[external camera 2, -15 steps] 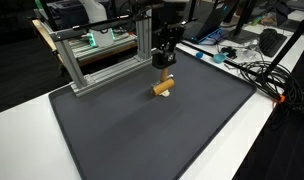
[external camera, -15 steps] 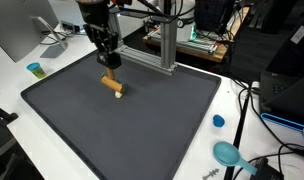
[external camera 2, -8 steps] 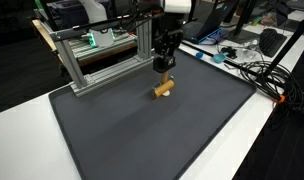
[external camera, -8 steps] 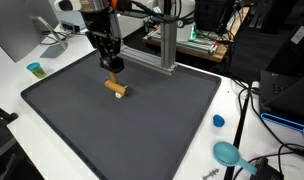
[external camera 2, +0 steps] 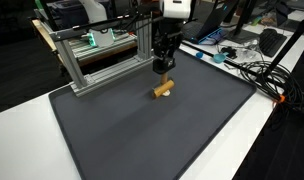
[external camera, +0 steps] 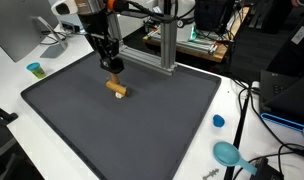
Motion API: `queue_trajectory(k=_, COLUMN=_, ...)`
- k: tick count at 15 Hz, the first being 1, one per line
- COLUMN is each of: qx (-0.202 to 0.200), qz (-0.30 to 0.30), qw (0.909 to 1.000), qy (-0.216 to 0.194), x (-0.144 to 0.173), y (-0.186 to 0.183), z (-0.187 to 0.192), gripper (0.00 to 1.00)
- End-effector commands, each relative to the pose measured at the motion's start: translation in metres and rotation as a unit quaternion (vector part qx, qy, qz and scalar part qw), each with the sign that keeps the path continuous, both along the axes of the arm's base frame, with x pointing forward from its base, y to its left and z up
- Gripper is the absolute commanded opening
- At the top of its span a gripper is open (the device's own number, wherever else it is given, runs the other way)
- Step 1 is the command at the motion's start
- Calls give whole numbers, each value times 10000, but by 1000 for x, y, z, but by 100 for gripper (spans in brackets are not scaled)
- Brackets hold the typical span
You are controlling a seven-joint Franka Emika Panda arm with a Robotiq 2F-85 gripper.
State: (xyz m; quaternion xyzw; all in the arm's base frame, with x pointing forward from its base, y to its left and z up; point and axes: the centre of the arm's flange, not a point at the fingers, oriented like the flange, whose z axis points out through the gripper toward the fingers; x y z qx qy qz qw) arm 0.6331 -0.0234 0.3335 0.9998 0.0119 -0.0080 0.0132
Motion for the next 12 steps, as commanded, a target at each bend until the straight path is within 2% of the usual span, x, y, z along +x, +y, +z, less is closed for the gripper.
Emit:
queue_trajectory(k=1, qx=321, qz=-99, qw=9985, qy=425, x=10, y=-13, z=-27, gripper=21)
queue_trajectory(k=5, qx=402, qz=-254, qw=9970, qy=615, x=12, y=-21, z=-27, gripper=21)
queue_trajectory(k=10, qx=399, qz=-154, qw=9966, qy=703, x=11, y=-17, z=-21, gripper=21)
queue_trajectory(k=11, qx=390, qz=-147, qw=9969, qy=669, x=9, y=-16, z=-18, gripper=21)
queue_trajectory(k=12, qx=396, qz=-191, qw=9980, qy=450, x=8, y=-15, z=-13, gripper=21)
